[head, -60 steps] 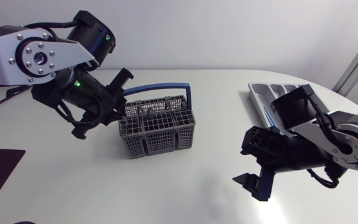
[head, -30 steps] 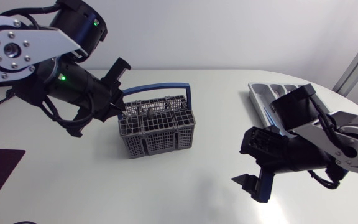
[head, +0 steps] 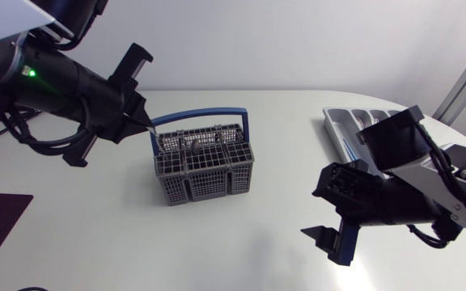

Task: Unload the cutlery basket into the drawer organizer.

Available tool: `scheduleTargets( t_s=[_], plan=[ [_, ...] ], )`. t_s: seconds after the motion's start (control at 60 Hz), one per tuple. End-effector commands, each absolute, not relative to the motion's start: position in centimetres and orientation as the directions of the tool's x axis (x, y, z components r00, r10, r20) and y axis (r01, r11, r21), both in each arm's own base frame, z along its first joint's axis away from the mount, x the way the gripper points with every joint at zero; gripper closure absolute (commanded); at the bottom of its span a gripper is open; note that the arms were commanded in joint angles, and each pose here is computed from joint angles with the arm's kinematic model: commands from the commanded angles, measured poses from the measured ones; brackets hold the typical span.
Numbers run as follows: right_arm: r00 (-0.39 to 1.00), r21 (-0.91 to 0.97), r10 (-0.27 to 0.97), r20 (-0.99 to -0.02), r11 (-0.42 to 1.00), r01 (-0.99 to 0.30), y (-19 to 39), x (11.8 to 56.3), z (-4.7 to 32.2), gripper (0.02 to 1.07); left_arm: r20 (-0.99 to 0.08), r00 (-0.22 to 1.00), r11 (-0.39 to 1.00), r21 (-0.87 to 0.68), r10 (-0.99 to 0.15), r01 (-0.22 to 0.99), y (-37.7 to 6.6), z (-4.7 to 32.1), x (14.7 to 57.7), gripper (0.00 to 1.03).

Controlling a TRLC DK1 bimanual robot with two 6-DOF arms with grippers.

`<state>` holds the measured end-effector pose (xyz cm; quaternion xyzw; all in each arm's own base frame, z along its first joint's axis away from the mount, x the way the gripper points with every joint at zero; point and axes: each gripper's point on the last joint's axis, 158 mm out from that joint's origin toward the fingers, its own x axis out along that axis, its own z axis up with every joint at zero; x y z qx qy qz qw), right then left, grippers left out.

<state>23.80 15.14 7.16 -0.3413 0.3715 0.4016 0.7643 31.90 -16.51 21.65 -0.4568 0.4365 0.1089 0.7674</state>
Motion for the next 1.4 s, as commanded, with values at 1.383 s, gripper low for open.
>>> scheduleTargets(
  t_s=[1.383],
  plan=[
    [0.53, -0.145, 0.61, -0.589, 0.565, -0.812, 26.9, 29.4, 14.7, 0.16, -0.746, 0.009, 0.499, -0.454, -0.666, -0.738, -29.1, 18.7, 31.2, 0.99]
  ],
)
